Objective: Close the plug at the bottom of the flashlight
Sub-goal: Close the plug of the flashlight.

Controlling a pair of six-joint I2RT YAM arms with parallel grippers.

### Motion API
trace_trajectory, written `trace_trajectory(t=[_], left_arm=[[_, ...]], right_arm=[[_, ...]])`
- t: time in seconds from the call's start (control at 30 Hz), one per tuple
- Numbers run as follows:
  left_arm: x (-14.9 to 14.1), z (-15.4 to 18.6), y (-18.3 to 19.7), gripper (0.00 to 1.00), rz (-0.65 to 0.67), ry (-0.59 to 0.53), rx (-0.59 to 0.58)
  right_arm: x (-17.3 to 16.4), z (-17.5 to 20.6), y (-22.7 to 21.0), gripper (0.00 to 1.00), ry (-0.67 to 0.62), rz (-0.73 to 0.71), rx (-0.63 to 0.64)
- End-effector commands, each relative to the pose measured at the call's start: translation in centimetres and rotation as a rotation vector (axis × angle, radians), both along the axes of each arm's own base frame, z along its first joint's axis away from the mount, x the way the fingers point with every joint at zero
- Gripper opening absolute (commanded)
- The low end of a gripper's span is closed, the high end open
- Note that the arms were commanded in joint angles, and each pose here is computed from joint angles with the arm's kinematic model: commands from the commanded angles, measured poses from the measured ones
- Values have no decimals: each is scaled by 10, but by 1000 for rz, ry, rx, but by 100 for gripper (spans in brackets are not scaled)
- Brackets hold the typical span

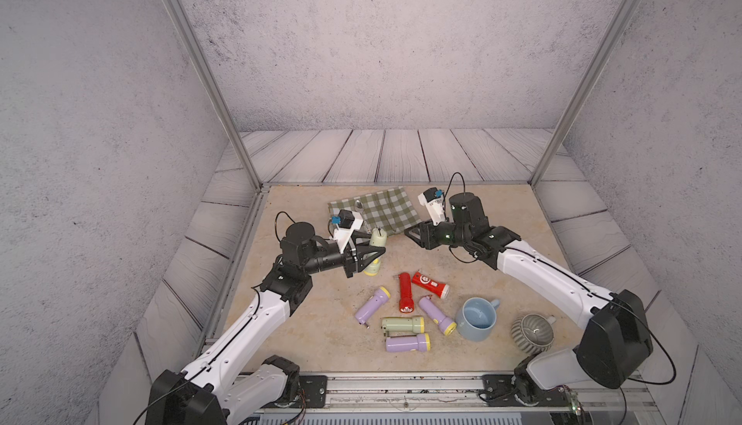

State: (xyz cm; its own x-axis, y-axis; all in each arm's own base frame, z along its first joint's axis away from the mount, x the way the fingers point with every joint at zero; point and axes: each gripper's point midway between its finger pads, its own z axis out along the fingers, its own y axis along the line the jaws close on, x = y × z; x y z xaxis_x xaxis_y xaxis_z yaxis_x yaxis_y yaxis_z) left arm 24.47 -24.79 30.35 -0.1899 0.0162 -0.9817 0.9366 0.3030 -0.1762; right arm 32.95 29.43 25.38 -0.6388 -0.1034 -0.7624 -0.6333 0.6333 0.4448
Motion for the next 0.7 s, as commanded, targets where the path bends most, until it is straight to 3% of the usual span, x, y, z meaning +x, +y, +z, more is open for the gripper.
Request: trace_trajectory(t=[0.0, 0.23, 0.5, 0.67], left_arm=[[-9, 11, -2, 0, -27, -77, -13], [-11, 14, -4, 0, -56, -142, 22], [-13, 23, -9, 0, -103, -207, -20], [-25, 29, -11, 0, -167, -215, -36]], right_arm=[[-7, 38, 3, 38, -37, 27, 49], [-18, 82, 13, 40, -69, 102, 138], [-40, 108, 27, 49, -94, 249, 220], [-64, 107, 40, 47, -170, 313, 114]])
